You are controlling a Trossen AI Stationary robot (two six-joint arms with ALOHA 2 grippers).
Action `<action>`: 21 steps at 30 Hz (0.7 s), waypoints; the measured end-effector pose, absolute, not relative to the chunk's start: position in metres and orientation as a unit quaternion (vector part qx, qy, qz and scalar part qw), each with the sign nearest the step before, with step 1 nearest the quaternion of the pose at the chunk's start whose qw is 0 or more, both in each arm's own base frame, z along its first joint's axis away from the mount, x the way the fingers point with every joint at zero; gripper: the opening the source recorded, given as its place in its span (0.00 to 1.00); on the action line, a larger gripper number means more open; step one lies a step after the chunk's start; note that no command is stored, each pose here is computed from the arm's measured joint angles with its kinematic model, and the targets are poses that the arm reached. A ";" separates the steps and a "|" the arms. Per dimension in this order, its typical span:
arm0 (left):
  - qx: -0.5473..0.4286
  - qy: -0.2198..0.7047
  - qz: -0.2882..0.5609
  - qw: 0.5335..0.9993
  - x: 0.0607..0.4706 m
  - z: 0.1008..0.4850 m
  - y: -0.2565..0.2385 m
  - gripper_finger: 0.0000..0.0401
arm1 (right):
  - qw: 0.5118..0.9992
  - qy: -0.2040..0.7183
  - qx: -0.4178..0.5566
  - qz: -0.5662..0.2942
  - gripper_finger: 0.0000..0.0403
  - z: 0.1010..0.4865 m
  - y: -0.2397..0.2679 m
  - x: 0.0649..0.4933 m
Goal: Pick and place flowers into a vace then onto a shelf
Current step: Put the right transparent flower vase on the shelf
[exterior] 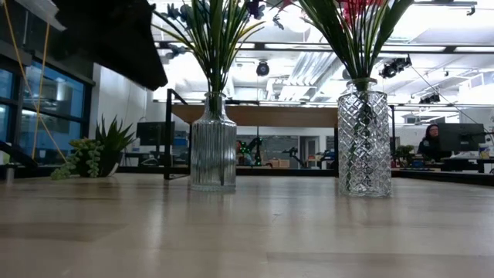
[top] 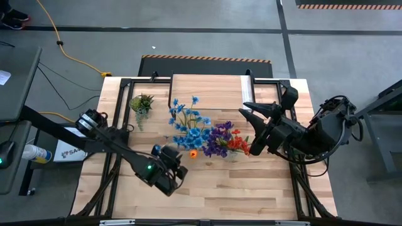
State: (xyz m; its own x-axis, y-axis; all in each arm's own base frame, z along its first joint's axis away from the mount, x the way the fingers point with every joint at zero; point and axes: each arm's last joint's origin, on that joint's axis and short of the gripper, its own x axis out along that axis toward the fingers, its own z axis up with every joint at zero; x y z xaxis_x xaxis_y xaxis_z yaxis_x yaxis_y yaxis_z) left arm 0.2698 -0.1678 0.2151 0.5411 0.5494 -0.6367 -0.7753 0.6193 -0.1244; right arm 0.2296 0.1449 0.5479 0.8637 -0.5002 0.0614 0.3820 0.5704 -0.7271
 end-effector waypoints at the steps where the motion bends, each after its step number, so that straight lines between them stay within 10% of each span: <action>1: -0.202 0.281 0.386 0.855 0.269 0.215 -0.170 0.28 | 0.883 0.076 -0.390 -0.250 0.21 0.548 0.145 0.230; 21: -0.229 0.347 0.341 0.843 0.257 0.201 -0.198 0.28 | 0.847 0.152 -0.338 -0.382 0.21 0.545 0.149 0.215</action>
State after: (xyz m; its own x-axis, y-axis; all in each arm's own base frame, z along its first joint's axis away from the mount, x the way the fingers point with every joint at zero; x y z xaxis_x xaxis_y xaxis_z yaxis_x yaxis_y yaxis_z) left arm 0.2573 -0.1975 0.2013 0.5271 0.4151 -0.7415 -0.7337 0.6626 -0.1506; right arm 0.2145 0.1489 0.5451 0.6622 -0.7493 0.0009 0.5439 0.4799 -0.6884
